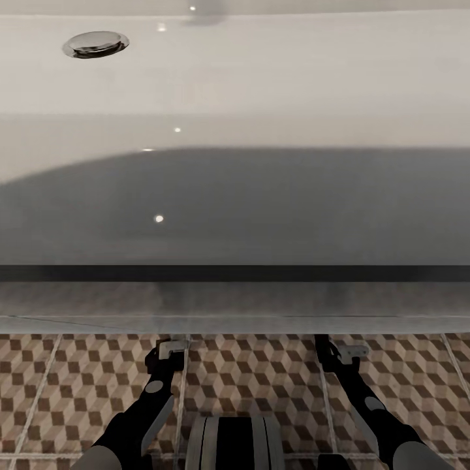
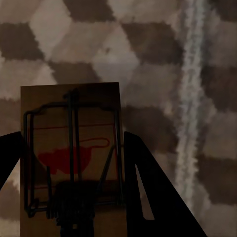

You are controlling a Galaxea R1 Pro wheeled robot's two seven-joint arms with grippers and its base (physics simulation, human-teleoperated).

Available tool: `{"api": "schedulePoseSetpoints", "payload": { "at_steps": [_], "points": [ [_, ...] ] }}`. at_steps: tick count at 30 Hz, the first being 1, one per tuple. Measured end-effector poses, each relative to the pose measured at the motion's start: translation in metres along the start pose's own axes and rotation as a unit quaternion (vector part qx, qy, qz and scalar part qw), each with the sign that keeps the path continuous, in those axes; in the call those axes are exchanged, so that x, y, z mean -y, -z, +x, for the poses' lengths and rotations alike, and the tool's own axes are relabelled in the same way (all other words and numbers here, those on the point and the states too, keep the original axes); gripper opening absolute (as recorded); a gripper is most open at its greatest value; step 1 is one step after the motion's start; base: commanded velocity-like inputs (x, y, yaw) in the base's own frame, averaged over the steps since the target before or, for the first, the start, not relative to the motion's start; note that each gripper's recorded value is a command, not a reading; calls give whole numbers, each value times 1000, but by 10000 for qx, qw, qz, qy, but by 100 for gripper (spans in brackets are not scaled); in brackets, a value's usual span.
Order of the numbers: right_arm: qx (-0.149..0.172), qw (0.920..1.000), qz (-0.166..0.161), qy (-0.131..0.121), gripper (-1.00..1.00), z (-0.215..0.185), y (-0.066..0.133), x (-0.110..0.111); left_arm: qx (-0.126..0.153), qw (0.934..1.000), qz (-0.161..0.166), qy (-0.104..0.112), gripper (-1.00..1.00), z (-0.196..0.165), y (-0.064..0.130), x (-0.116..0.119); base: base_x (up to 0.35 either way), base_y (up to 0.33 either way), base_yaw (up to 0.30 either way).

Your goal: Take the four mousetraps from the cabinet in the bathroom and place them on the bathroom floor. Make sure all four end up on the same floor surface, and ensure that at least two of them are either under or directly next to the same bathroom sink.

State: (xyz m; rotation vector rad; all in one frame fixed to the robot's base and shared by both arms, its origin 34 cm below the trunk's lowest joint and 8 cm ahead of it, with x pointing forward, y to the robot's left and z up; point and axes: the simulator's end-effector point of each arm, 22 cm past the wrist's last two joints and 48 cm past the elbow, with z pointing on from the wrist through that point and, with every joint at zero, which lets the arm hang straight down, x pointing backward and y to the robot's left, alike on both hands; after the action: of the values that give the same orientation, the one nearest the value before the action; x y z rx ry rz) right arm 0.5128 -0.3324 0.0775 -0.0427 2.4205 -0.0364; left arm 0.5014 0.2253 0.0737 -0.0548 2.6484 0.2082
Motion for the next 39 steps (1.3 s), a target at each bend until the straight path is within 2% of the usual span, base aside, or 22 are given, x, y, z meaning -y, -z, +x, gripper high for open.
{"api": "schedulePoseSetpoints", "payload": {
  "at_steps": [39],
  "points": [
    [-39, 10000, 2, -3, -100, 5, -1, 0, -41, 10000, -1, -8, -100, 5, -2, 0, 0, 0, 0]
  ]
}}
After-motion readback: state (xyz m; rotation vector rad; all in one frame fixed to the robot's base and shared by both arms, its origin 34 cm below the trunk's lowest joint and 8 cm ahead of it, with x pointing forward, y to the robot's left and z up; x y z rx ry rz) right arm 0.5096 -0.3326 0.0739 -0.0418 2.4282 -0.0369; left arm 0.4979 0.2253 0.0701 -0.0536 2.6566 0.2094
